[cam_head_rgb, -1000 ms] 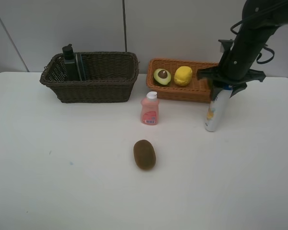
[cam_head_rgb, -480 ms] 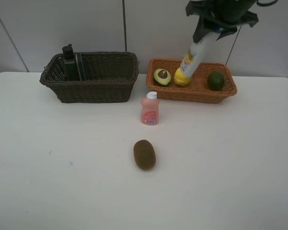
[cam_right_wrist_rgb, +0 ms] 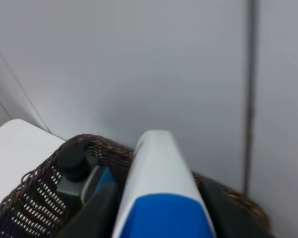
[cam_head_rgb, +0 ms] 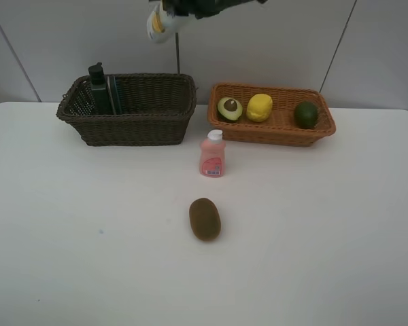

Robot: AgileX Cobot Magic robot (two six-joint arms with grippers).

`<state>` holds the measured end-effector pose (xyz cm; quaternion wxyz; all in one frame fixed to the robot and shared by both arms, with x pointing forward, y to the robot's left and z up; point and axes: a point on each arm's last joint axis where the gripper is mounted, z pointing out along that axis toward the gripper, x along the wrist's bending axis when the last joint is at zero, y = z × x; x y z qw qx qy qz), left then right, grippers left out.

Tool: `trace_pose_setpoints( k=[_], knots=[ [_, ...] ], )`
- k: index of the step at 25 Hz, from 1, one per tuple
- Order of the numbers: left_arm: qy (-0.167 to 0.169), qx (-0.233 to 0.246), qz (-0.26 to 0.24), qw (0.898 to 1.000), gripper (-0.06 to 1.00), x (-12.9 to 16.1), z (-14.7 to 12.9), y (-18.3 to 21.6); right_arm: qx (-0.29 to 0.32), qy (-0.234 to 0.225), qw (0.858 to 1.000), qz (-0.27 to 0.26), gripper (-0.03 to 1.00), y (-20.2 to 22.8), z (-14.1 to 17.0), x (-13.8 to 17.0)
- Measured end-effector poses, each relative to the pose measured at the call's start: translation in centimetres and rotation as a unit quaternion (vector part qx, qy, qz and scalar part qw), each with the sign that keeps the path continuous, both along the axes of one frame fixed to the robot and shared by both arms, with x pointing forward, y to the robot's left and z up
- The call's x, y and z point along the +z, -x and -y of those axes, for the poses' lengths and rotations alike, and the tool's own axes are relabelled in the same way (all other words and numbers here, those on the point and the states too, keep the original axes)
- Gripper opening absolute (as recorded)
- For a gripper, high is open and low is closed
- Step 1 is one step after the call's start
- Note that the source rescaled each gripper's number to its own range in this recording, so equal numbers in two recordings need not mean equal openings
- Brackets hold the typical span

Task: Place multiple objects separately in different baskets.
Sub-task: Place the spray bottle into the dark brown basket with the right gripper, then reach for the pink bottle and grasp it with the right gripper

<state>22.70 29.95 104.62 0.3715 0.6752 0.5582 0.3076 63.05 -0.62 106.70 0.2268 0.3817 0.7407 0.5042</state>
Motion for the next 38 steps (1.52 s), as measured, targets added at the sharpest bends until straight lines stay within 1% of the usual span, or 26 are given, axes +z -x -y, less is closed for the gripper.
trace_pose_setpoints(
  k=[1,4,7,8,9,10,11,12,13,14,15,16,18,20,22,24,25,26,28,29,32,33,34,36,38],
  knots=[
    [0.000,0.000,0.000,1.000,1.00,0.0,0.0,0.0,0.002,-0.002,1.000,0.005,0.05,-0.2,-0.8,-1.1],
    [0.000,0.000,0.000,1.000,1.00,0.0,0.0,0.0,0.008,0.008,1.000,-0.005,0.05,-0.7,-2.7,-5.5],
    [0.000,0.000,0.000,1.000,1.00,0.0,0.0,0.0,0.005,0.022,1.000,-0.021,0.05,-1.5,-3.3,-9.6],
    [0.000,0.000,0.000,1.000,1.00,0.0,0.0,0.0,0.003,0.023,0.999,-0.022,0.05,-1.7,-3.4,-10.4],
    [0.000,0.000,0.000,1.000,1.00,0.0,0.0,0.0,0.001,0.024,0.999,-0.023,0.08,-1.9,-3.4,-11.1],
    [0.000,0.000,0.000,1.000,1.00,0.0,0.0,0.0,-0.001,0.023,1.000,-0.021,0.19,-2.0,-3.4,-11.7],
    [0.000,0.000,0.000,1.000,1.00,0.0,0.0,0.0,-0.005,0.015,1.000,-0.011,0.37,-2.2,-3.5,-11.8],
    [0.000,0.000,0.000,1.000,1.00,0.0,0.0,0.0,-0.007,0.010,1.000,-0.002,0.58,-2.3,-3.5,-11.7],
    [0.000,0.000,0.000,1.000,1.00,0.0,0.0,0.0,-0.009,0.004,1.000,0.007,0.74,-2.3,-3.5,-11.5],
    [0.000,0.000,0.000,1.000,1.00,0.0,0.0,0.0,-0.011,-0.001,1.000,0.014,0.84,-2.4,-3.5,-11.4],
    [0.000,0.000,0.000,1.000,1.00,0.0,0.0,0.0,-0.011,-0.004,1.000,0.017,0.91,-2.5,-3.6,-11.2],
    [0.000,0.000,0.000,1.000,1.00,0.0,0.0,0.0,-0.012,-0.006,1.000,0.016,0.95,-2.5,-3.6,-11.1],
    [0.000,0.000,0.000,1.000,1.00,0.0,0.0,0.0,-0.008,0.001,1.000,0.003,0.99,-2.3,-3.5,-10.6],
    [0.000,0.000,0.000,1.000,1.00,0.0,0.0,0.0,0.002,0.017,1.000,-0.025,1.00,-1.6,-3.3,-9.3],
    [0.000,0.000,0.000,1.000,1.00,0.0,0.0,0.0,0.019,0.041,0.997,-0.066,1.00,-0.4,-2.7,-7.2],
    [0.000,0.000,0.000,1.000,1.00,0.0,0.0,0.0,0.040,0.080,0.991,-0.103,1.00,1.2,-1.8,-4.3],
    [0.000,0.000,0.000,1.000,1.00,0.0,0.0,0.0,0.053,0.114,0.983,-0.132,1.00,2.3,-1.0,-3.1],
    [0.000,0.000,0.000,1.000,1.00,0.0,0.0,0.0,0.061,0.139,0.977,-0.150,1.00,3.1,-0.4,-2.2],
    [0.000,0.000,0.000,1.000,1.00,0.0,0.0,0.0,0.073,0.207,0.956,-0.193,1.00,4.9,1.3,-0.7],
    [0.000,0.000,0.000,1.000,1.00,0.0,0.0,0.0,0.074,0.243,0.943,-0.213,1.00,5.5,2.1,-0.5],
    [0.000,0.000,0.000,1.000,1.00,0.0,0.0,0.0,0.078,0.330,0.909,-0.244,1.00,6.2,3.6,-0.9],
    [0.000,0.000,0.000,1.000,1.00,0.0,0.0,0.0,0.084,0.348,0.901,-0.246,1.00,6.2,3.7,-1.3],
    [0.000,0.000,0.000,1.000,1.00,0.0,0.0,0.0,0.091,0.356,0.897,-0.245,1.00,6.1,3.7,-1.7],
    [0.000,0.000,0.000,1.000,1.00,0.0,0.0,0.0,0.111,0.368,0.890,-0.243,1.00,5.8,3.3,-2.7],
    [0.000,0.000,0.000,1.000,1.00,0.0,0.0,0.0,0.125,0.372,0.887,-0.244,1.00,5.5,2.9,-3.7]
  ],
)
